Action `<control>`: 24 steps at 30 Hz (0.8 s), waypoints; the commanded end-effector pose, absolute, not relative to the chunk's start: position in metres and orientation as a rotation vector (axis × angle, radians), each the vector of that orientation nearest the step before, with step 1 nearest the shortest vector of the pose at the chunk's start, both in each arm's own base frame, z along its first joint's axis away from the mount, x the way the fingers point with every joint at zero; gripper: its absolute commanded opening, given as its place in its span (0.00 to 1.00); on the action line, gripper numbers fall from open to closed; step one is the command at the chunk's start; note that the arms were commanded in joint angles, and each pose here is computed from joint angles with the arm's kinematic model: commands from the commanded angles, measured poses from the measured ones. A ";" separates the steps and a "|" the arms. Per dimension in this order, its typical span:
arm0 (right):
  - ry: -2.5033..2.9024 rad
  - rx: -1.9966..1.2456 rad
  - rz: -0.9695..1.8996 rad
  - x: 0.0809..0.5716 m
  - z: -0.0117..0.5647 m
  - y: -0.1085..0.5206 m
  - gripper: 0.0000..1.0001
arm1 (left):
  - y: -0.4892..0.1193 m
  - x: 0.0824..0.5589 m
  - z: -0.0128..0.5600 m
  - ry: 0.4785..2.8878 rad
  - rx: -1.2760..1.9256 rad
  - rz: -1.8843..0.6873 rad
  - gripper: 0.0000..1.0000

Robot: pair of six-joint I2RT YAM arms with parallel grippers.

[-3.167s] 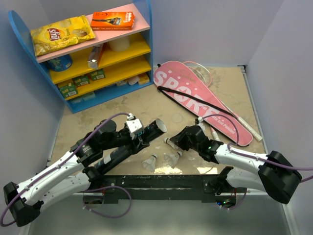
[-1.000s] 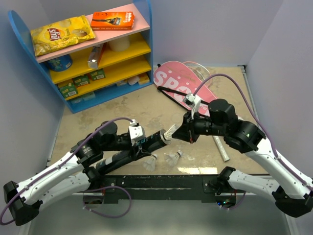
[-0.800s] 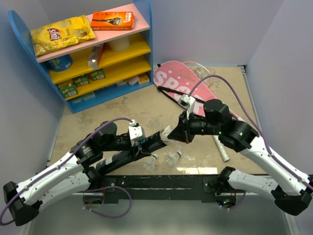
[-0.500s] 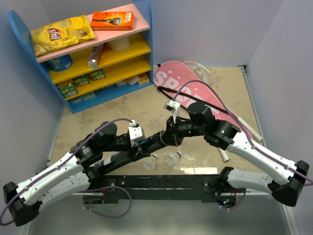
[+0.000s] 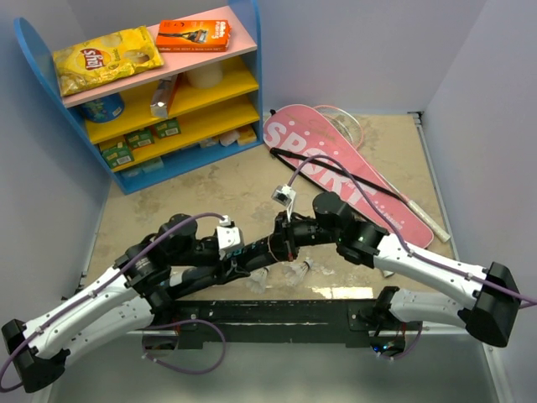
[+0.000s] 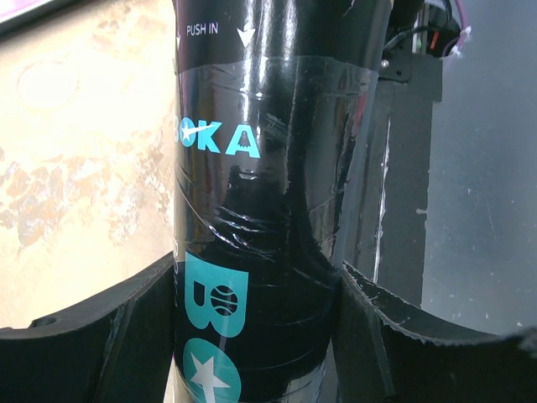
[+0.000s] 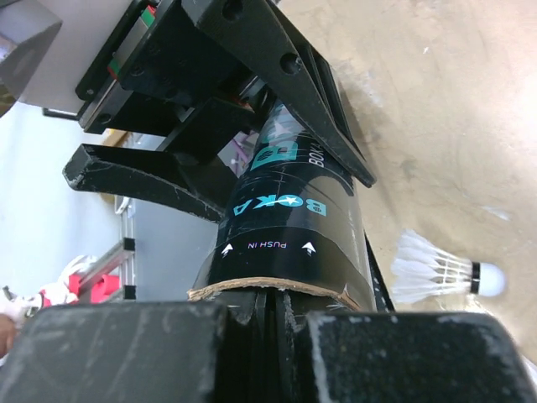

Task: Pack up the badminton gear

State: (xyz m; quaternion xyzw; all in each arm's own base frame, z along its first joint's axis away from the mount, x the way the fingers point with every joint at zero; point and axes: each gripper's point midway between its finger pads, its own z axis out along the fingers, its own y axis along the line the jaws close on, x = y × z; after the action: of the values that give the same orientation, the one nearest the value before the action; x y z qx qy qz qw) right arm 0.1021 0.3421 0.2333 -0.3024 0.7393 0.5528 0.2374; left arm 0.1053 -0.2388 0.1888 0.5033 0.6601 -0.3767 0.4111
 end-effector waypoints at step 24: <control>1.979 -0.688 1.188 0.105 0.299 0.272 0.62 | -0.260 0.113 0.237 1.456 1.197 -1.006 0.00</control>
State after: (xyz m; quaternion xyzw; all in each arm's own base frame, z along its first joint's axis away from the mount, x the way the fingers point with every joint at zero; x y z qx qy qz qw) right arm 0.1033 0.2929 0.2804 -0.2765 0.7609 0.4898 0.3234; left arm 0.1019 -0.2511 0.2060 0.5076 0.6244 -0.4069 0.4325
